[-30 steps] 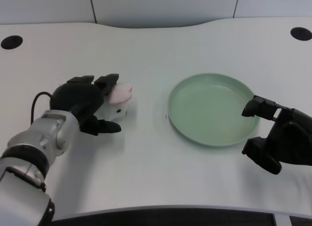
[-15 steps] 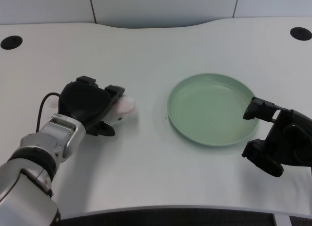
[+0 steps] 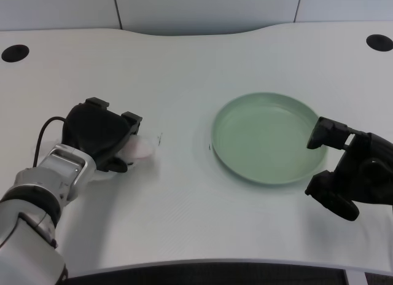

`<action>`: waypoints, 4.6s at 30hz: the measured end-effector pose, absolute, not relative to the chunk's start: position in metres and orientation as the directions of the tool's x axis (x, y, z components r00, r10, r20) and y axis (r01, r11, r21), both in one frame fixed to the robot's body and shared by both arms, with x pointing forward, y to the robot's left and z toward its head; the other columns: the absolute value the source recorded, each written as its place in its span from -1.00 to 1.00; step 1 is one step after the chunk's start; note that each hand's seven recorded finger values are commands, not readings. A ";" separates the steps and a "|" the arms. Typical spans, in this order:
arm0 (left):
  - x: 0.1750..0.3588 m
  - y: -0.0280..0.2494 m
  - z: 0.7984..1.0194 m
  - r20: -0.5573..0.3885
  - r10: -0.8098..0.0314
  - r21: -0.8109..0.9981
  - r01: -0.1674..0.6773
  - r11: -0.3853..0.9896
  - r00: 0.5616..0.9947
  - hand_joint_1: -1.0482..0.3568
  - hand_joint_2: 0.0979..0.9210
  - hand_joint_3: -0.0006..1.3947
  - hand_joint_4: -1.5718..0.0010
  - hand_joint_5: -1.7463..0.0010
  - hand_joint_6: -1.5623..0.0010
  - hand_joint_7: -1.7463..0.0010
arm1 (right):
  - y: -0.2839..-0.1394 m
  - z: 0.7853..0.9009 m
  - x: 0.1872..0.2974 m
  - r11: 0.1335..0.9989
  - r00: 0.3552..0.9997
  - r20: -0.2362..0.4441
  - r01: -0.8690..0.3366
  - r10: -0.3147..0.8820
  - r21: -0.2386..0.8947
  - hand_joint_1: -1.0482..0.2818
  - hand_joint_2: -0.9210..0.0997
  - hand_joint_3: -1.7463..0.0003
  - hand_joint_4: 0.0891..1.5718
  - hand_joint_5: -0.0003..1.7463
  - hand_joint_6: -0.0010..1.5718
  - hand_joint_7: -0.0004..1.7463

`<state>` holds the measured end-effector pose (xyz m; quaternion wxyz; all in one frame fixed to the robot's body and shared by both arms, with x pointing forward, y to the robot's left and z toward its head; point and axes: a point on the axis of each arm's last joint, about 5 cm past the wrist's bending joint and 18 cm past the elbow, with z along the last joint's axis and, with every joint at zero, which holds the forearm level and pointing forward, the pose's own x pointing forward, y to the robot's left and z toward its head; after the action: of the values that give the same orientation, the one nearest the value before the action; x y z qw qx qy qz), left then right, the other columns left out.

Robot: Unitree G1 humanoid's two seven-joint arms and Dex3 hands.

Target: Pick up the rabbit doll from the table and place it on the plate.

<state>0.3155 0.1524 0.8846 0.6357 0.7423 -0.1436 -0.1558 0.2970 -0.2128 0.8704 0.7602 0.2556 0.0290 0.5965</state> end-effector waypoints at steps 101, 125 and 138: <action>0.344 0.080 0.973 0.138 -0.692 0.553 0.524 0.647 0.709 -0.98 1.00 0.20 0.60 0.77 0.82 0.92 | -0.198 0.869 0.298 0.112 0.251 0.309 -0.908 0.917 0.404 -0.71 -0.99 0.98 0.32 1.00 0.15 0.54; 0.293 0.199 0.859 0.108 -0.623 -0.719 0.493 0.489 0.775 -0.77 1.00 -0.02 0.19 0.65 0.35 0.92 | -0.207 0.867 0.295 0.140 0.293 0.310 -0.890 0.904 0.434 -0.61 -0.99 0.92 0.28 1.00 0.11 0.49; 0.263 0.228 0.841 0.037 -0.567 -0.846 0.328 0.421 0.823 -0.59 1.00 -0.23 0.56 -0.67 0.01 0.74 | -0.208 0.863 0.294 0.126 0.299 0.295 -0.864 0.907 0.488 -0.59 -1.00 0.96 0.24 0.97 0.06 0.63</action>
<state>0.2629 0.2276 0.8406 0.8331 -0.4665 0.1280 -0.2684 0.2935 -0.2081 0.8634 0.7493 0.2967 0.0369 0.5908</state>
